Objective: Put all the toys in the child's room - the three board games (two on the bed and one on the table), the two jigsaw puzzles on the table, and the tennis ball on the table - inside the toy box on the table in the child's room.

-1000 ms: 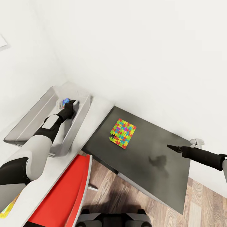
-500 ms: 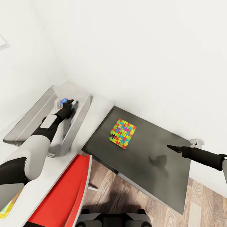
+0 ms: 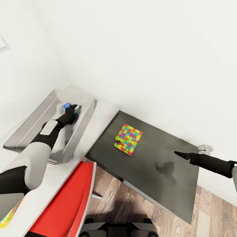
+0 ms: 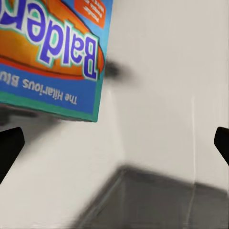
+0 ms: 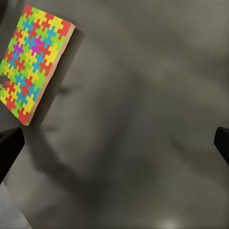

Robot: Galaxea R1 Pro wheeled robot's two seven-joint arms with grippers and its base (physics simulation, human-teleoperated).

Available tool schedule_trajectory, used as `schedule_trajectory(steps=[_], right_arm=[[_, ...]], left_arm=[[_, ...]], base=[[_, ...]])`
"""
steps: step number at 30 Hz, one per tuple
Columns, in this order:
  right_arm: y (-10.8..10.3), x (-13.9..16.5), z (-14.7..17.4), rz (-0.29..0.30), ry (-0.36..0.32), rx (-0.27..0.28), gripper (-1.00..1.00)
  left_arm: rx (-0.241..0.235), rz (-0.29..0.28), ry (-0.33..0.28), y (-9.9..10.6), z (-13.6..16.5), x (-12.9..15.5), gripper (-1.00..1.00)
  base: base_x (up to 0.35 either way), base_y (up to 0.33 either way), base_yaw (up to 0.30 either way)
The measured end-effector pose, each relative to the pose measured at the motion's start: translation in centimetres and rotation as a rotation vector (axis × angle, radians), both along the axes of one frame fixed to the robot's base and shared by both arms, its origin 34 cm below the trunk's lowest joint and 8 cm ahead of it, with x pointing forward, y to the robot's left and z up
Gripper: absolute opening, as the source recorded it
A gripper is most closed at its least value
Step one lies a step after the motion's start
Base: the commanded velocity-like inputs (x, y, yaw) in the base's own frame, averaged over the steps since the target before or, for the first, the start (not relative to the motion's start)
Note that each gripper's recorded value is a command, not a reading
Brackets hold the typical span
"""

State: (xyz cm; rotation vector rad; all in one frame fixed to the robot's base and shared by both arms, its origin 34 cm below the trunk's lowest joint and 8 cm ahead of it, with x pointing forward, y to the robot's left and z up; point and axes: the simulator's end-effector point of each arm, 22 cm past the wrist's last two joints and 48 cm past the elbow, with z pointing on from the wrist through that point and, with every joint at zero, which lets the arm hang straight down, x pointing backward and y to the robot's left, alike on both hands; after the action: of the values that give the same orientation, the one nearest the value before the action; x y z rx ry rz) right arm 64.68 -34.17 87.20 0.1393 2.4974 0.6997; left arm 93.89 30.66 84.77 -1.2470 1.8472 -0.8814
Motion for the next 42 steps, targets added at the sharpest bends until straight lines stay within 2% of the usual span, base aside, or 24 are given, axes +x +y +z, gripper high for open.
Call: schedule_trajectory(steps=[9, 15, 24, 34, 42], right_arm=[[0.0, 0.0, 0.0, 0.0, 0.001, 0.0, 1.0], [0.0, 0.0, 0.0, 0.0, 0.001, 0.0, 1.0], [0.0, 0.0, 0.0, 0.0, 0.001, 0.0, 1.0], [0.0, 0.0, 0.0, 0.0, 0.001, 0.001, 1.0], [0.0, 0.0, -0.1, 0.0, 0.001, 0.001, 1.0]], left_arm=[[-0.044, -0.079, 0.012, -1.2, 0.3, -1.2, 1.0], [-0.073, -0.105, 0.002, -1.3, 1.1, -1.7, 1.0], [-0.083, -0.14, -0.035, -1.2, 2.6, -2.5, 1.0], [-0.103, -0.141, -0.08, -0.5, 4.5, -3.5, 1.0], [-0.073, -0.131, -0.109, 0.5, 6.3, -4.0, 1.0]], base=[[0.0, 0.0, 0.0], [0.0, 0.0, 0.0], [0.0, 0.0, 0.0], [0.0, 0.0, 0.0], [0.0, 0.0, 0.0]])
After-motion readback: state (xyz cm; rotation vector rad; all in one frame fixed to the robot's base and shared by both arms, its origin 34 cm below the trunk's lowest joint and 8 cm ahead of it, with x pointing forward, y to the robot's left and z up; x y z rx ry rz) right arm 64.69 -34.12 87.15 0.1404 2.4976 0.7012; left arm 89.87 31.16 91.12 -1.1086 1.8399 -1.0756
